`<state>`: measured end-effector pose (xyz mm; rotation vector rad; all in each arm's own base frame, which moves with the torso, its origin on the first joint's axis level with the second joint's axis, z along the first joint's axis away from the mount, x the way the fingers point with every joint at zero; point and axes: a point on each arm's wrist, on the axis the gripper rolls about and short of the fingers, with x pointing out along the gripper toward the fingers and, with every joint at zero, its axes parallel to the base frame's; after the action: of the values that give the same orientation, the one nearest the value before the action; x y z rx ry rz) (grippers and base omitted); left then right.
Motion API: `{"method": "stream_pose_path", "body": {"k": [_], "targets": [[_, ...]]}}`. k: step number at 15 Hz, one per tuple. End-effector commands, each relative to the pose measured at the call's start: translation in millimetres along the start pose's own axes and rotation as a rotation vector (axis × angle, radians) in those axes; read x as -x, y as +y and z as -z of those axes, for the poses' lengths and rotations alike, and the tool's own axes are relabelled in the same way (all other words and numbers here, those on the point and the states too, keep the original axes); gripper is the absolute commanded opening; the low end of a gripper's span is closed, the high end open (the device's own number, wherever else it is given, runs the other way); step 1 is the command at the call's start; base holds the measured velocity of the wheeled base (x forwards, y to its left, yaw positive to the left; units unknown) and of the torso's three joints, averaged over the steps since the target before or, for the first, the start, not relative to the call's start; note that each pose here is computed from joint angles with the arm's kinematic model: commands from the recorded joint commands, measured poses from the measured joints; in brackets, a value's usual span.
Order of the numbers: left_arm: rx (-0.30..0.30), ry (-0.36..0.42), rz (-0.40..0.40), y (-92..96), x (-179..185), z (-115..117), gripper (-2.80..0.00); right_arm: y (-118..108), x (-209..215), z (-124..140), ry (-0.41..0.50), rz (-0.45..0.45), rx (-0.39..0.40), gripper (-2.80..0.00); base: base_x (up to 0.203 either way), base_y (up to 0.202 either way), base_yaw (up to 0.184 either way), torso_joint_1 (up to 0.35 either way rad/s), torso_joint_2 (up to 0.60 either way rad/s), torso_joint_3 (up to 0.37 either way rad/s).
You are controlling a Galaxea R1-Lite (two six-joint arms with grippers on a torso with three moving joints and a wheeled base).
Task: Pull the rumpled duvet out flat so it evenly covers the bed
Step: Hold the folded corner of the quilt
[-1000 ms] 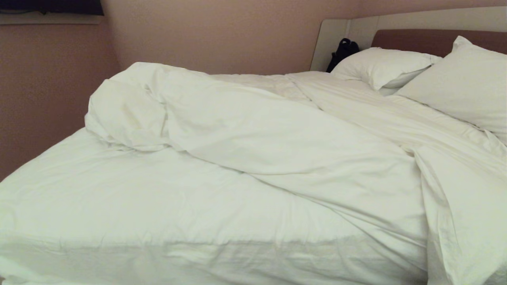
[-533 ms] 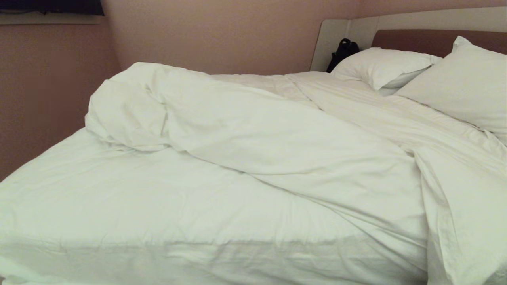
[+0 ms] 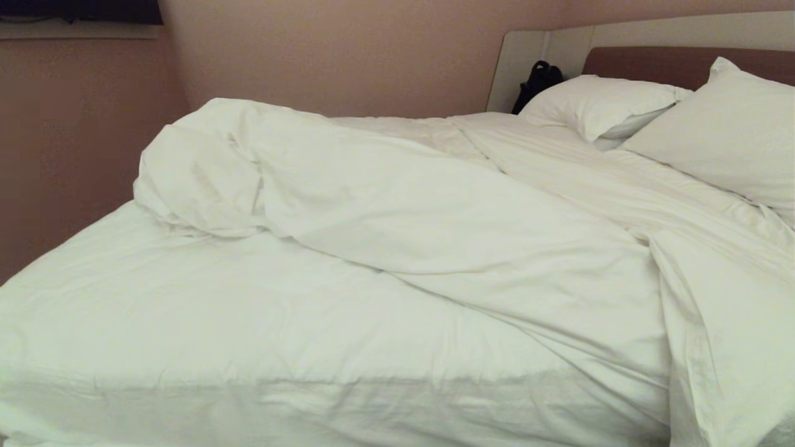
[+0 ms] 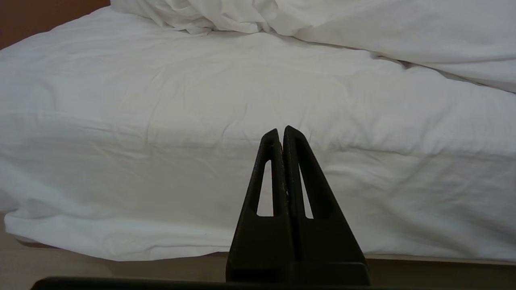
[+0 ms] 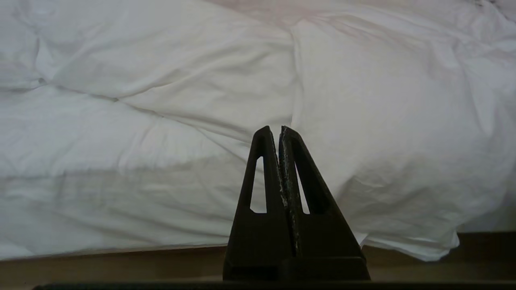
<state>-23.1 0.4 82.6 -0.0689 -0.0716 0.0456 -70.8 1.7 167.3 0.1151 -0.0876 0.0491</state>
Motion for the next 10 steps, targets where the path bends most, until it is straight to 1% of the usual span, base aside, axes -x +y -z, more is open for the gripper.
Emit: {"method": "stream_pose_path", "body": {"k": [1,3,5,8,10], "targets": [[0.001,0.0,-0.001,0.0,0.0,-0.1,-2.8,0.4,3.3,11.3,-0.025,-0.082,0.037,-2.8,0.0,0.0,0.0,0.0,0.0,0.0],[0.001,0.001,-0.001,0.0,-0.1,-0.1,-2.8,-0.9,-5.5,17.5,-0.063,-0.08,0.049,-2.8,0.0,0.0,0.0,0.0,0.0,0.0],[0.001,0.001,-0.001,0.0,-0.1,-0.1,-2.8,-3.2,-16.1,29.4,-0.087,-0.065,0.07,-2.8,0.0,0.0,0.0,0.0,0.0,0.0],[0.001,-0.001,-0.001,0.0,0.0,-0.1,-2.8,-7.6,-30.1,55.6,-0.065,-0.032,0.124,-2.8,0.0,0.0,0.0,0.0,0.0,0.0],[0.001,0.0,-0.001,0.0,-0.1,-0.1,-2.8,-8.9,-33.4,64.0,-0.052,-0.028,0.136,-2.8,0.0,0.0,0.0,0.0,0.0,0.0]]}}
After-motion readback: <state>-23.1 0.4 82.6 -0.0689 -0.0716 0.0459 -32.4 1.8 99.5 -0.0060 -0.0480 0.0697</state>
